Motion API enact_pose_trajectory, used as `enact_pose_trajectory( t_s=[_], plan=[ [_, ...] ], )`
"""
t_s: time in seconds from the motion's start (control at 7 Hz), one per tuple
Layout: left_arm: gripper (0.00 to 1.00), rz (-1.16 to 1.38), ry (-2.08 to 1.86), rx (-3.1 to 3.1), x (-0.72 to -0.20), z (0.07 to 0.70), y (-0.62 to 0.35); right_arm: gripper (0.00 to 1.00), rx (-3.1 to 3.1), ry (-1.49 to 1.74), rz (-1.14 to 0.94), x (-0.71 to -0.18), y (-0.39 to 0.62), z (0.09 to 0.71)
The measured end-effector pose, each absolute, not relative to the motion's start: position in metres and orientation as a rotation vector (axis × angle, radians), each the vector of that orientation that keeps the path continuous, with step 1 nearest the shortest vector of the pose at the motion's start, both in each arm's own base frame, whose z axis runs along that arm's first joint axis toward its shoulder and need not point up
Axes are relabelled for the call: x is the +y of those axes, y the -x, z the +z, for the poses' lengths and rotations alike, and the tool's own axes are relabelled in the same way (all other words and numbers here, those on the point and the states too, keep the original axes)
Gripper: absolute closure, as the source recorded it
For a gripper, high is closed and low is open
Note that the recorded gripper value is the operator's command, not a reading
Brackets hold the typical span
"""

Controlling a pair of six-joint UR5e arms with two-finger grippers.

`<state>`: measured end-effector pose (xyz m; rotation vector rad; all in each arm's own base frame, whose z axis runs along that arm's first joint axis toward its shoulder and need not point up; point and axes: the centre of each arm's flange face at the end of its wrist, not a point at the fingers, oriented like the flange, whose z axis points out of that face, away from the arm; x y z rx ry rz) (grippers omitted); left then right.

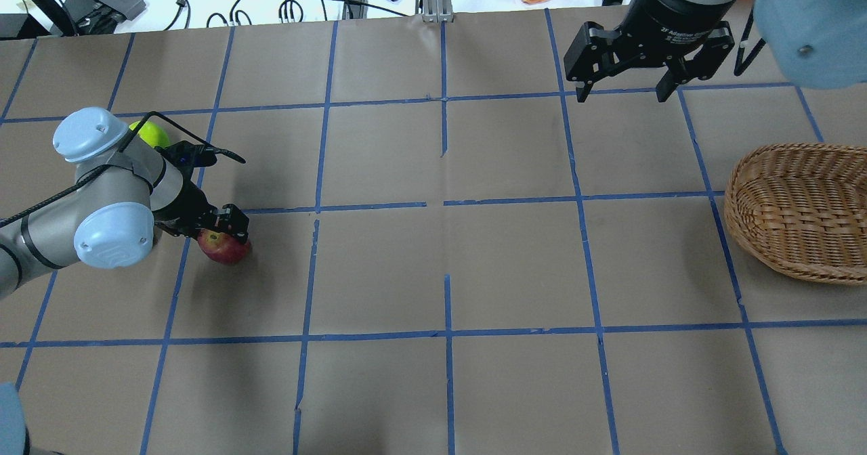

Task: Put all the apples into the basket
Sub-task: 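Carry the red apple with the left gripper to the table center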

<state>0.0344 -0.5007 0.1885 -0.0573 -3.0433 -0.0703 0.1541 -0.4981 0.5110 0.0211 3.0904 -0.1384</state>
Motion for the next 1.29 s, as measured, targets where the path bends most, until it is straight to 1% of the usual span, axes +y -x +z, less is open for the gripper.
enact_pose_trajectory(
  t_s=[0.14,0.29,0.43,0.71,0.86,1.0,1.14,1.29],
  plan=[
    [0.81,-0.035,0.003,-3.057,-0.508,0.202,-0.022,0.00,3.090,-0.021,-0.139,-0.498,-0.154,0.511],
    [0.85,0.011,-0.061,-3.065,-0.519,0.220,0.016,0.00,3.090,-0.022,-0.140,-0.498,-0.154,0.511],
    [0.87,0.045,-0.115,-3.064,-0.524,0.232,0.079,0.00,3.090,-0.021,-0.140,-0.498,-0.154,0.511],
    [0.87,0.093,-0.271,-3.027,-0.517,0.249,0.226,0.00,3.090,-0.021,-0.139,-0.498,-0.154,0.511],
    [0.87,0.091,-0.326,-3.013,-0.510,0.249,0.279,0.00,3.090,-0.021,-0.138,-0.498,-0.154,0.510],
    [0.87,0.086,-0.360,-3.006,-0.510,0.241,0.307,0.00,3.091,-0.021,-0.137,-0.498,-0.154,0.510],
    [0.82,0.090,-0.372,-3.002,-0.516,0.229,0.321,0.00,3.092,-0.021,-0.136,-0.498,-0.154,0.510],
    [0.26,0.092,-0.373,-3.002,-0.521,0.216,0.328,0.00,3.092,-0.021,-0.137,-0.498,-0.154,0.510]
  ],
)
